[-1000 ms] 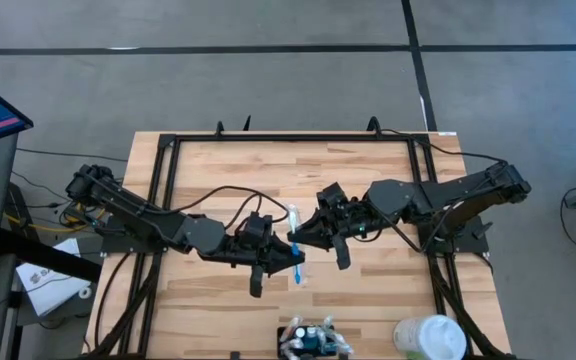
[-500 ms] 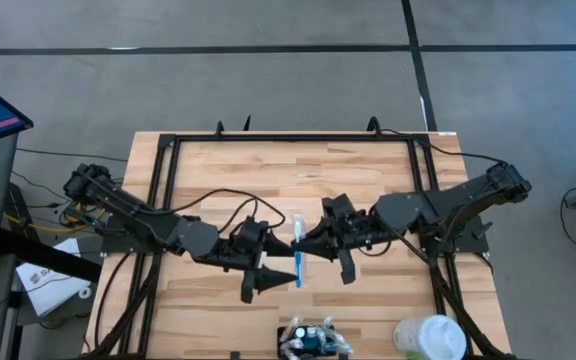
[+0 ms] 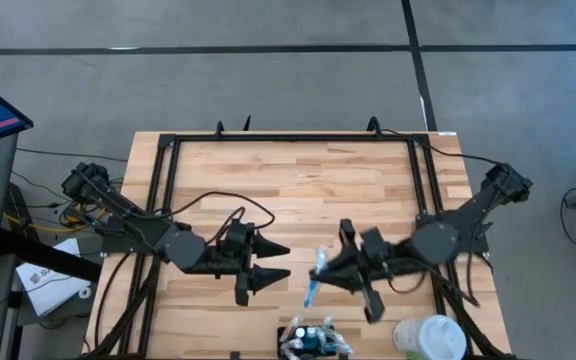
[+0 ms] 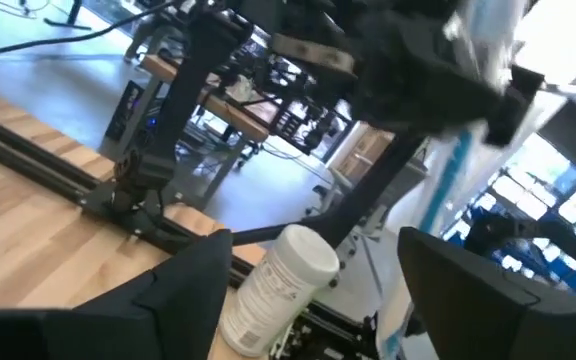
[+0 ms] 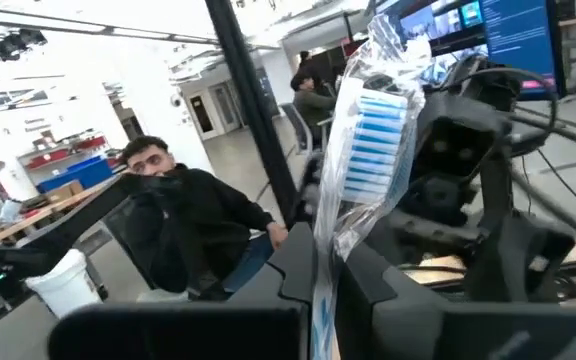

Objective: Pick & Place toothbrushing station
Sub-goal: Put the blue toothbrush into the black mesh organizer

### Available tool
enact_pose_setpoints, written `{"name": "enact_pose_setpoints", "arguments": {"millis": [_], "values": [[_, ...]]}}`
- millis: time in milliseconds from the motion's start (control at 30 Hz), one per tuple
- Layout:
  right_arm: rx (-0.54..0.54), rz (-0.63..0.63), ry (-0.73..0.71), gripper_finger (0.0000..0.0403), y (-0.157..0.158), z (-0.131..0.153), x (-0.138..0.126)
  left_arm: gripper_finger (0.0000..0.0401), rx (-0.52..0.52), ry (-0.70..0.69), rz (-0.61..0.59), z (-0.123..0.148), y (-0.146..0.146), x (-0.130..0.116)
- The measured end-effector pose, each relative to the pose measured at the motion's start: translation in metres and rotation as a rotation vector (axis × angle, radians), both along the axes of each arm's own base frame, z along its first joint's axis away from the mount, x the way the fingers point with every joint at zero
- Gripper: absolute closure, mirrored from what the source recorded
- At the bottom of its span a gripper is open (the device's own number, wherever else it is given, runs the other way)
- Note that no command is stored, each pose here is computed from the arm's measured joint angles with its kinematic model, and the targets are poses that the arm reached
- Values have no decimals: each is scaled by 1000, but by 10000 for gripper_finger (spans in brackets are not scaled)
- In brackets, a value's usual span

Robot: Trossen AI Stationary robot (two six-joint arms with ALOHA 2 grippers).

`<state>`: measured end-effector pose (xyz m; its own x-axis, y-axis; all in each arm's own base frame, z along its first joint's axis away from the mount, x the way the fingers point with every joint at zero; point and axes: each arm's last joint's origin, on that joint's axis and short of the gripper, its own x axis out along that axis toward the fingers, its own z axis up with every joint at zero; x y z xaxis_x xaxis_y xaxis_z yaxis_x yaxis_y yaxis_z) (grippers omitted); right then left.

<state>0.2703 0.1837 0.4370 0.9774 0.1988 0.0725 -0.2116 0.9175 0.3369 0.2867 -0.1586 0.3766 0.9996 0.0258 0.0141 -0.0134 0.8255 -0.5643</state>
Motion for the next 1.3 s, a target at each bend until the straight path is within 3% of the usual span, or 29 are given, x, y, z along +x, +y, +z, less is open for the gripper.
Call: {"name": "enact_pose_setpoints", "arguments": {"millis": [200,367,600,767,1000,1300], "values": [[-70,31,-4,398,36,-3,-26,169,-45,-1,-2,0,-6,-4],[-109,49,1,396,63,-10,-42,244,-60,3,-70,0,-23,-15],[-193,67,-48,395,99,-29,-43,386,91,120,-195,-14,-54,-39],[-312,90,-52,395,119,-47,-41,399,155,179,-222,-22,-63,-48],[-337,56,0,395,136,-70,-37,400,190,214,-149,-36,-71,-42],[-423,11,41,395,144,-84,-39,400,117,313,-126,-75,-88,-25]]}}
